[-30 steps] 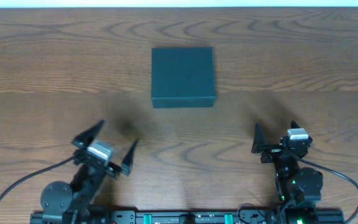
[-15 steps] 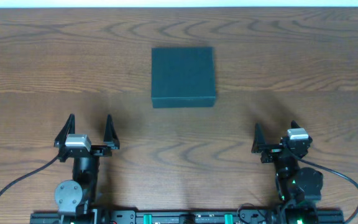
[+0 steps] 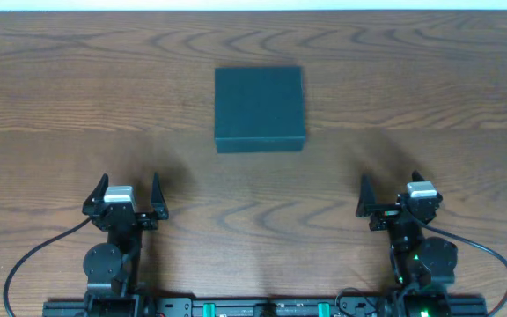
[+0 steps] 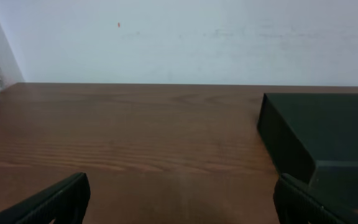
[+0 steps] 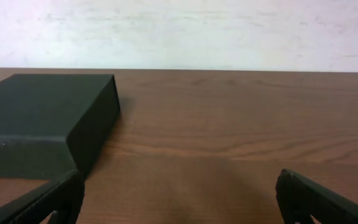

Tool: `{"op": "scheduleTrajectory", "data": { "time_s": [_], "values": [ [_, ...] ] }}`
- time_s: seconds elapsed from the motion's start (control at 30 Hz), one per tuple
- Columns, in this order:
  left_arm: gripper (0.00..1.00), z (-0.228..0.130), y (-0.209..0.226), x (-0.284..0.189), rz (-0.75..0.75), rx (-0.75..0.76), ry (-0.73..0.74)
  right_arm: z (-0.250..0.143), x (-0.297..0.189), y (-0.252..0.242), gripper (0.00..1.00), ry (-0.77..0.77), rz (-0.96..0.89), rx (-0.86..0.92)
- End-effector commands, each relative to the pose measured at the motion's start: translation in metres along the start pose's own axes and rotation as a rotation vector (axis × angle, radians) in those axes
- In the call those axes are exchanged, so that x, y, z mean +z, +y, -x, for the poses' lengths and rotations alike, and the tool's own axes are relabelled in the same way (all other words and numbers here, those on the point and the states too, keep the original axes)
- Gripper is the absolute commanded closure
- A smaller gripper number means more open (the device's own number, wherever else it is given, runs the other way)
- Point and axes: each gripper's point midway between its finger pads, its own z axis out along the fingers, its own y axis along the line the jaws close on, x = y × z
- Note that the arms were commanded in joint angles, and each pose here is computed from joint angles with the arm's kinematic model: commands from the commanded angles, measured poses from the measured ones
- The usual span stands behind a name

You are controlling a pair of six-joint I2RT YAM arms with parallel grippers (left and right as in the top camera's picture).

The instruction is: Pack container

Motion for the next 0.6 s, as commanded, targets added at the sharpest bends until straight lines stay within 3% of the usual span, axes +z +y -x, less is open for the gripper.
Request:
{"op": "scheduleTrajectory", "data": {
  "time_s": [0.0,0.57],
  "values": [
    [0.05,-0.0177,0.0038,-0.0004,0.017,0.009,0.064,-0.0018,0.0,0.0012,0.02,0.007,0.004,-0.016],
    [0.05,-0.0174,0.0038,-0.0003,0.017,0.001,0.063,-0.0018,0.0,0.0012,0.01,0.007,0.004,-0.016]
  ]
}}
